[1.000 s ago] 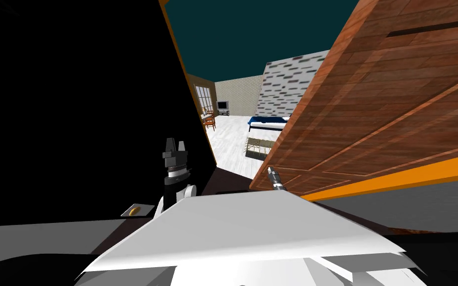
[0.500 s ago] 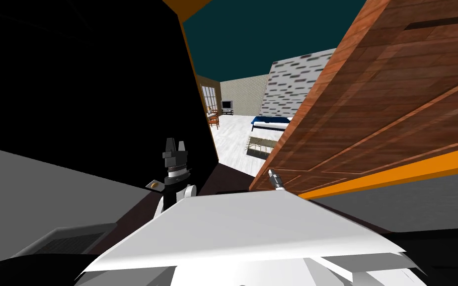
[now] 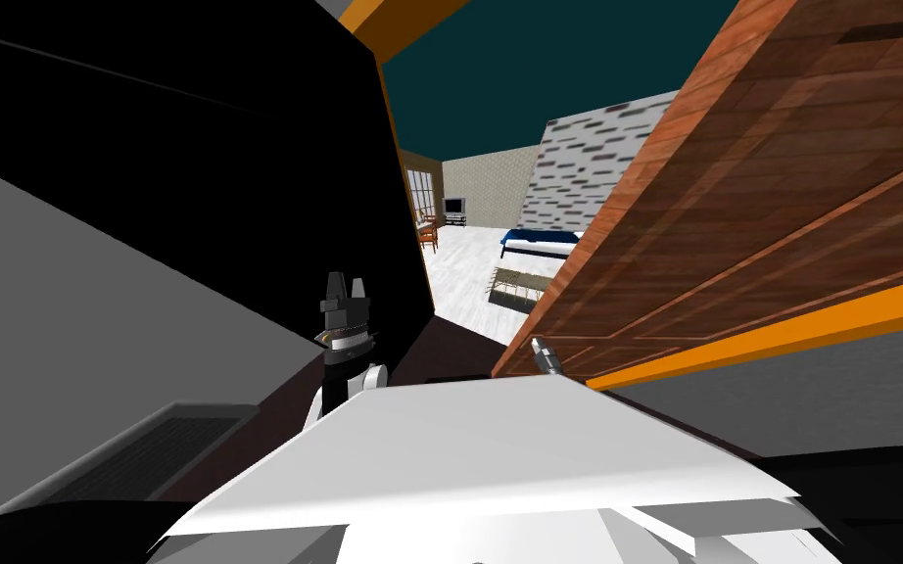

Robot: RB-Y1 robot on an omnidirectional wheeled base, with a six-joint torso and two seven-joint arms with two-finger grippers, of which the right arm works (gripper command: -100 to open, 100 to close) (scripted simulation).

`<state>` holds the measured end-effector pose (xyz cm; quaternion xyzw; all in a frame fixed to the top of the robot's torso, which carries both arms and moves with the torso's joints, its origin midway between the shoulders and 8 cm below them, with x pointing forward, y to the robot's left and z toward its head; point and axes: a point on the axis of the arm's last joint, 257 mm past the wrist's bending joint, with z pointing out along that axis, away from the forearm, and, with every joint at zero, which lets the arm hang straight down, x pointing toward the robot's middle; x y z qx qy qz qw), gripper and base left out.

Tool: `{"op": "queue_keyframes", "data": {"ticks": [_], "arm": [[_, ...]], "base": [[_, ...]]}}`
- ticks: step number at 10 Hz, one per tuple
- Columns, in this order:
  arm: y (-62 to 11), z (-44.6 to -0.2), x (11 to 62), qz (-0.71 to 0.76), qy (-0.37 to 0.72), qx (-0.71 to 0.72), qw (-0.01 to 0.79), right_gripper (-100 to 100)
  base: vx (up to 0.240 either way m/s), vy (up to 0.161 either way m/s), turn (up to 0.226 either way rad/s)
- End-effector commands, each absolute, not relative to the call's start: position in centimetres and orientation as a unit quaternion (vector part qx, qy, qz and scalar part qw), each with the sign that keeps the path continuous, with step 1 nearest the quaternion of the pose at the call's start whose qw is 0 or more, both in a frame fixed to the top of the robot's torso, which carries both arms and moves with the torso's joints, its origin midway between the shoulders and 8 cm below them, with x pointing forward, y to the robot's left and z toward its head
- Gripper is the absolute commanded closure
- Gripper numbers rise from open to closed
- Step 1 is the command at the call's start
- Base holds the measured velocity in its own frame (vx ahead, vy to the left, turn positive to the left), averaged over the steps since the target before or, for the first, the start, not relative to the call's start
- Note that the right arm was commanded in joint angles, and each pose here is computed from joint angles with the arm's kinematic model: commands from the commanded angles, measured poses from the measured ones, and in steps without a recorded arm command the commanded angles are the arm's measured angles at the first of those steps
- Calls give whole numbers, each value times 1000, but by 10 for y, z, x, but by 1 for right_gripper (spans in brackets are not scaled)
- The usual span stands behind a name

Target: Pull the door open

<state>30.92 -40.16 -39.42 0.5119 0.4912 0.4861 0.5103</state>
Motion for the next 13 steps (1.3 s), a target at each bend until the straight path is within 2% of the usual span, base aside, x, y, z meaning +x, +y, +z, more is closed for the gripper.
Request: {"op": "queue_keyframes", "data": {"ticks": [1,5,7,13], "arm": [[-400,-394,302,492,495,507,506,100],[-400,-392,281,504,505,496,496,100],[-400,-393,280,504,506,496,494,100],[-400,-393,267,514,516,485,484,100]], "base": [[-235,-58,156],[-236,-56,156],[-171,-11,53],[-219,-55,162]]}}
